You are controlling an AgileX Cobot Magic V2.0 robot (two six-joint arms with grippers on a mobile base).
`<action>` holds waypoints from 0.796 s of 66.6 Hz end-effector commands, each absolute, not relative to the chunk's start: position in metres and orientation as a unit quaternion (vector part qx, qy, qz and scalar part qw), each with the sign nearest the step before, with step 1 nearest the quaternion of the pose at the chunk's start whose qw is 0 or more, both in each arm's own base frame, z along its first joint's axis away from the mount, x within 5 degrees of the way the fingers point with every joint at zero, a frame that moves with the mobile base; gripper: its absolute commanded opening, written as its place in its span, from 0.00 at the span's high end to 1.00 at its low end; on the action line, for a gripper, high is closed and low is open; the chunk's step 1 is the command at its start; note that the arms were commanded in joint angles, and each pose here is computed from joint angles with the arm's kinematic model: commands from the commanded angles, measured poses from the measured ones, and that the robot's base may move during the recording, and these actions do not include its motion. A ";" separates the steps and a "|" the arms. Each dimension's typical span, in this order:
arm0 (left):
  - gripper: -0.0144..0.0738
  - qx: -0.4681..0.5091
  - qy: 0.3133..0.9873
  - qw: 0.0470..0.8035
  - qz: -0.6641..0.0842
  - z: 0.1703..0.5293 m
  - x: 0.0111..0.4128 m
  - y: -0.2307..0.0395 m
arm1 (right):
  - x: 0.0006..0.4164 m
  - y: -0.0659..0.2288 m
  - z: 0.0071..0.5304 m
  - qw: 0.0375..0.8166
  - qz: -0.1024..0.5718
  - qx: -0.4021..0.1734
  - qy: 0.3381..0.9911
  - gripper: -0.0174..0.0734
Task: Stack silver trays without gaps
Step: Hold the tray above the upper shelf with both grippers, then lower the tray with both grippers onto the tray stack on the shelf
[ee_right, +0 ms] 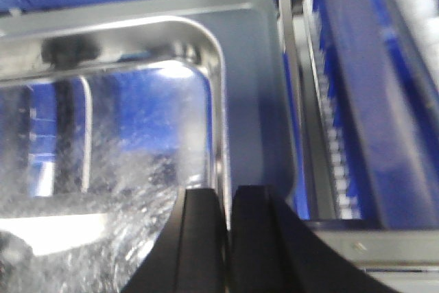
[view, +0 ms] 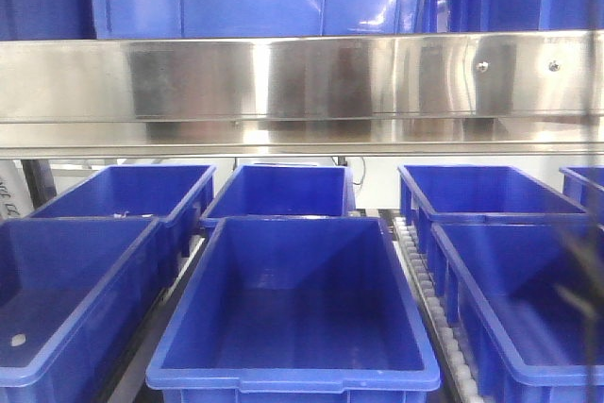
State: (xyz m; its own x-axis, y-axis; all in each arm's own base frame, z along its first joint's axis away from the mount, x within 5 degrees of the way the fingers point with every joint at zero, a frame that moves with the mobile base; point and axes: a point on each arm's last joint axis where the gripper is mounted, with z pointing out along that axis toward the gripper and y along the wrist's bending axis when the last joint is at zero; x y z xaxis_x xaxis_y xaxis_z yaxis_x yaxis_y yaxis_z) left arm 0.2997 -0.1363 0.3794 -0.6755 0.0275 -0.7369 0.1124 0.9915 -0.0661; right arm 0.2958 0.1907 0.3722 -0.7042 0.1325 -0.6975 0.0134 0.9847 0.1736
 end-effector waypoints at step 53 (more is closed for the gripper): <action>0.85 0.002 0.911 0.388 -0.139 0.332 0.402 -0.149 | 0.413 0.216 0.348 0.417 0.204 0.020 0.886 0.82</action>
State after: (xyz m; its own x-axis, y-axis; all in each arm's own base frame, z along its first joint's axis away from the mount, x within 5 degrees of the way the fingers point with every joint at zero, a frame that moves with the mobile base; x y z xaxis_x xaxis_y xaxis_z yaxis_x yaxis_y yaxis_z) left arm 0.4017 -0.1326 0.3229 -0.7324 -0.0283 -0.6803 0.0804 0.9886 -0.1276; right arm 0.4018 0.1898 0.3262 -0.7979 0.1096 -0.5927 0.0024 0.9839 0.1788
